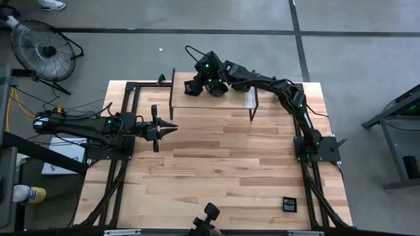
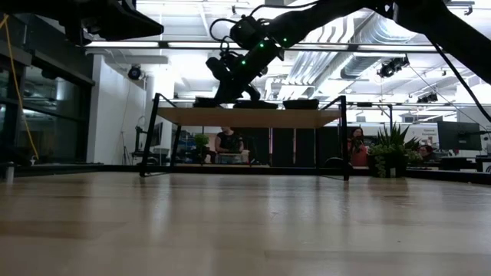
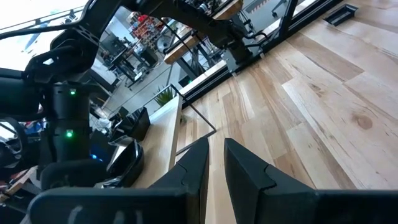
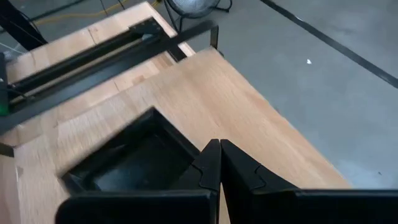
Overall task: Pick & Place Mini shaped plates
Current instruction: Stack the square plate on top of the other square plates on the shelf
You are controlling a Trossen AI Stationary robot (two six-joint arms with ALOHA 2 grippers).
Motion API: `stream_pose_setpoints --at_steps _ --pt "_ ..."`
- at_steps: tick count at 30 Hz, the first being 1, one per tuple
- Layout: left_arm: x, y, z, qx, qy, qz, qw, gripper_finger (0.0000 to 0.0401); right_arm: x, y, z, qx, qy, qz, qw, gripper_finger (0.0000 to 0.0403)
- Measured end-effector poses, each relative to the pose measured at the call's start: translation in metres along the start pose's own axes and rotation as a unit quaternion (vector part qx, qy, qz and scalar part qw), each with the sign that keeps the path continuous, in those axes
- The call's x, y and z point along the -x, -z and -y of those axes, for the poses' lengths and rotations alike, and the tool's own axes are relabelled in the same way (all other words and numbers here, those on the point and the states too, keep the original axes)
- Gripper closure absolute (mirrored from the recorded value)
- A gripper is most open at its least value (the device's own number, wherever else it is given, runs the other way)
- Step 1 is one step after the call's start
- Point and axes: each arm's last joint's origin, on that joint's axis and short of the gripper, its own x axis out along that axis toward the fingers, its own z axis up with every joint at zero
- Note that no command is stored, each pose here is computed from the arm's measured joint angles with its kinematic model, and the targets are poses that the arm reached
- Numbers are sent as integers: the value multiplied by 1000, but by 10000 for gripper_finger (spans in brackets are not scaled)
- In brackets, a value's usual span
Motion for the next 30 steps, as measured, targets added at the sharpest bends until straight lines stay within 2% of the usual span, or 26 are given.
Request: stream_pose_setpoints --at_steps 7,19,26,30 --pt "0 1 0 3 2 -3 1000 355 0 3 -2 2 24 -12 1000 403" --pt "0 2 1 5 7 -9 1000 355 11 -13 -8 4 12 4 1000 403" --pt "0 2 1 5 7 -10 1000 355 16 -6 -23 42 -16 -42 998 403" --pt "0 2 1 5 7 -10 1000 355 16 -3 -30 64 -14 -52 997 403"
